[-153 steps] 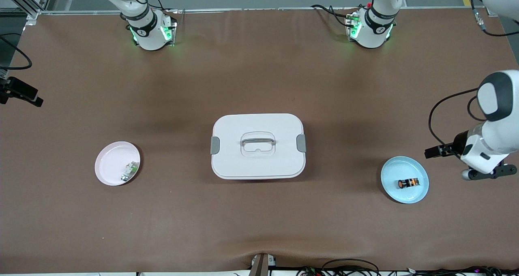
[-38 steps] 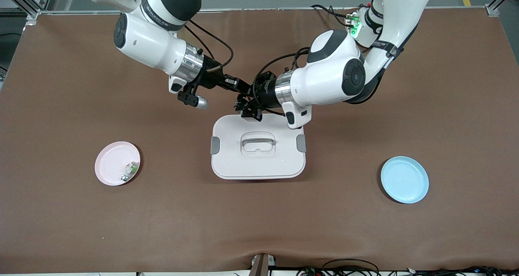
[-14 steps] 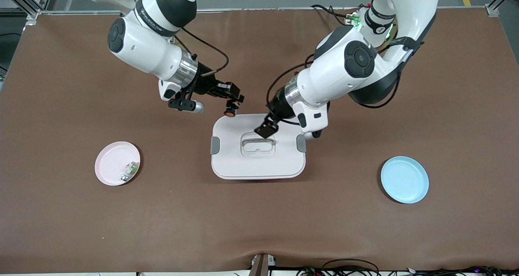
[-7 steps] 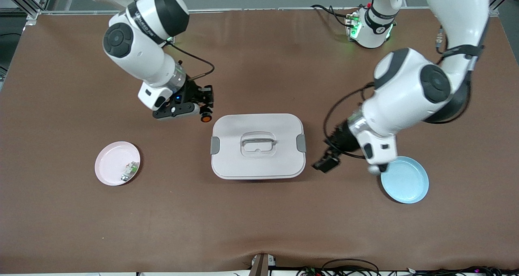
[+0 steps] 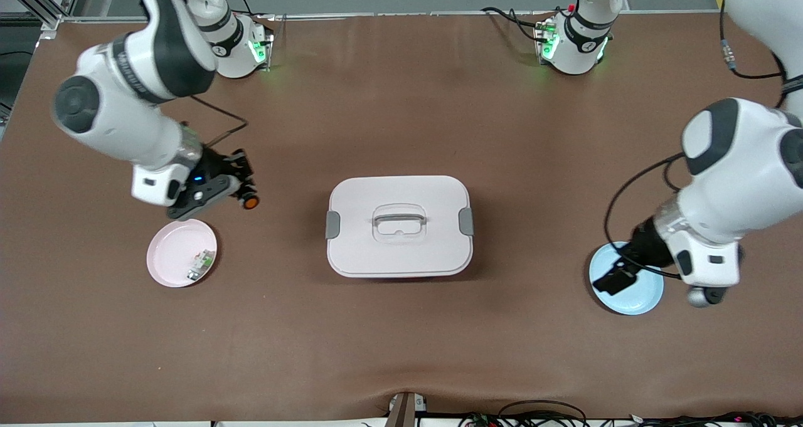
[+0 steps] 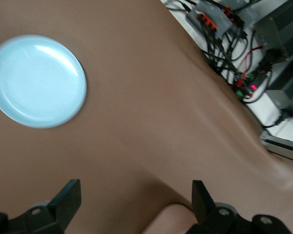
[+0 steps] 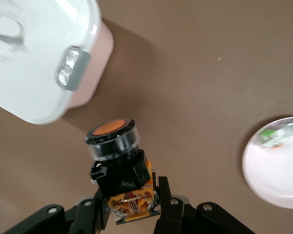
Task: Transfer orange switch to right arm and place
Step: 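Carry the switch with the right gripper over the pink plate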
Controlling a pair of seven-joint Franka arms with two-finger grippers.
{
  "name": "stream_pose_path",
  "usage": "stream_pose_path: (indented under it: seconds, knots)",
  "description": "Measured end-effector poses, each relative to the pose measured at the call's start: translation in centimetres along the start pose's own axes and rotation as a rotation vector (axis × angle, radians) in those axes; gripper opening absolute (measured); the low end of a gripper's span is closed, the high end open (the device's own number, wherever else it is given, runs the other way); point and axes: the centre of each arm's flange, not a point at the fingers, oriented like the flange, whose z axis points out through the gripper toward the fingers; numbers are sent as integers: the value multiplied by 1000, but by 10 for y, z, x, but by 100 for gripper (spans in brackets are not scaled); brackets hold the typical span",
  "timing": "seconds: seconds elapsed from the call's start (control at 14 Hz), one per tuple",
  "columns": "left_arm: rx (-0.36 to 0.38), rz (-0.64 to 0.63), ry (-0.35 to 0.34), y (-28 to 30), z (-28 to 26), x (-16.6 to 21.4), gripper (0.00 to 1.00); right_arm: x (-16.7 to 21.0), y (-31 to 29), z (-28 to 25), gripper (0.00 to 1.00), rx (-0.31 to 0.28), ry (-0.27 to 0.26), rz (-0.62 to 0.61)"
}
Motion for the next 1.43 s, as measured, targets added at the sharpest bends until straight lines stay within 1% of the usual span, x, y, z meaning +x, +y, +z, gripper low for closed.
stream_pose_path:
  seconds: [0.14, 0.21, 0.29, 0.43, 0.64, 0.79, 0.93, 1.07, 1.21, 1.43]
  knots:
    - [48, 104, 22, -33, -12, 29, 100, -14, 40, -1, 42, -56, -17, -74]
    - [77, 147, 29, -46, -19, 39, 100, -18, 55, 2, 42, -86, -30, -107]
    - [110, 181, 36, -56, -25, 44, 100, -21, 69, 8, 42, -99, -45, -140]
    - [164, 220, 49, -64, -34, 45, 100, -29, 97, 28, 42, -97, -71, -215]
    - [212, 249, 90, -73, -56, 47, 100, -42, 151, 60, 42, -105, -68, -348]
    - [252, 307, 76, -83, -73, 44, 100, -52, 186, 82, 42, -120, -58, -402]
    - [286, 346, 53, -88, -82, 38, 100, -58, 205, 101, 42, -132, -52, -430]
    - [298, 371, 55, -89, -93, 34, 100, -59, 218, 115, 42, -152, -44, -495]
    - [317, 428, 54, -93, -109, 30, 100, -62, 234, 129, 42, -161, -45, -563]
    - [331, 438, 35, -100, -128, 22, 100, -63, 257, 147, 42, -167, -50, -630]
